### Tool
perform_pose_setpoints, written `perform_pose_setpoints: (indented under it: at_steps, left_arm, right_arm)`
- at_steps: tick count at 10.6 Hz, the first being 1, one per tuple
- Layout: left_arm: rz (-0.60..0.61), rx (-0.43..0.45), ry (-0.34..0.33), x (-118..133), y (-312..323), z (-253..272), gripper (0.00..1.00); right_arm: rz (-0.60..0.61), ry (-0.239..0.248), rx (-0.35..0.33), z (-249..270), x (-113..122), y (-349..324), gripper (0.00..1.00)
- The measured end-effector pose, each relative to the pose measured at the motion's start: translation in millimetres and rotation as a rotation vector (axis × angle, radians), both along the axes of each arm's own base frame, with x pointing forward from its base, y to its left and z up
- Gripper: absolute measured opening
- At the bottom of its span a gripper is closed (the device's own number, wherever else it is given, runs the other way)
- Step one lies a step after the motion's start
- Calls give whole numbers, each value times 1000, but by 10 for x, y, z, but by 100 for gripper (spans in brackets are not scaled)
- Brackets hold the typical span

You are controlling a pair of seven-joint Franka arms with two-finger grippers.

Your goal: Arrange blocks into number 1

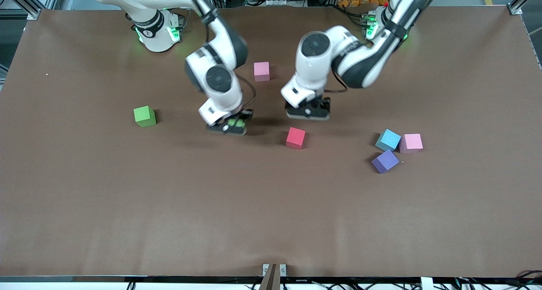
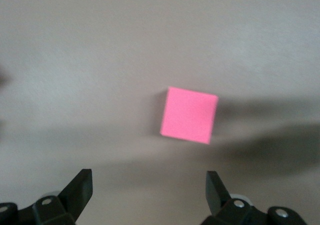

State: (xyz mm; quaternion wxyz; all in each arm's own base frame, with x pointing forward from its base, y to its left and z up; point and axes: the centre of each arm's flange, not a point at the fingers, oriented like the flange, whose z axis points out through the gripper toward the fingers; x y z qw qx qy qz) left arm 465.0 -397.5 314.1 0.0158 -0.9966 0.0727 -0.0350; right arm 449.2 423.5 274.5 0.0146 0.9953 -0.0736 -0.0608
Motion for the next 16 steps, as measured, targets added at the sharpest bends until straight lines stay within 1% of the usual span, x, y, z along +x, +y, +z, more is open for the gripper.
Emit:
perform_pose_setpoints:
  at_steps: [1,3,5,6,7,10,14,16]
  left_arm:
    - [-32,1,6,132,82,-91,100]
    - [-71,-15,17,329,146,-303,100]
    - [-74,-26,38,378,104,-513,100]
    - [-75,-27,48,375,70,-589,100]
    - [-72,-34,55,375,32,-615,100]
    - [-58,-49,63,383,-22,-613,100]
    - [-60,-47,85,326,-80,-729,100]
    - [-48,-61,101,290,-130,-734,100]
  right_arm:
    - [-5,6,15,-31,-228,213,62]
    - [10,-7,32,-196,-653,474,62]
    - [35,-3,13,-483,-1025,487,62]
    - [39,2,3,-565,-1145,484,62]
    - [36,2,-1,-587,-1208,504,62]
    - [31,3,-3,-591,-1246,523,62]
    - [33,1,-8,-610,-1482,657,62]
    - [36,-1,-6,-610,-1519,681,62]
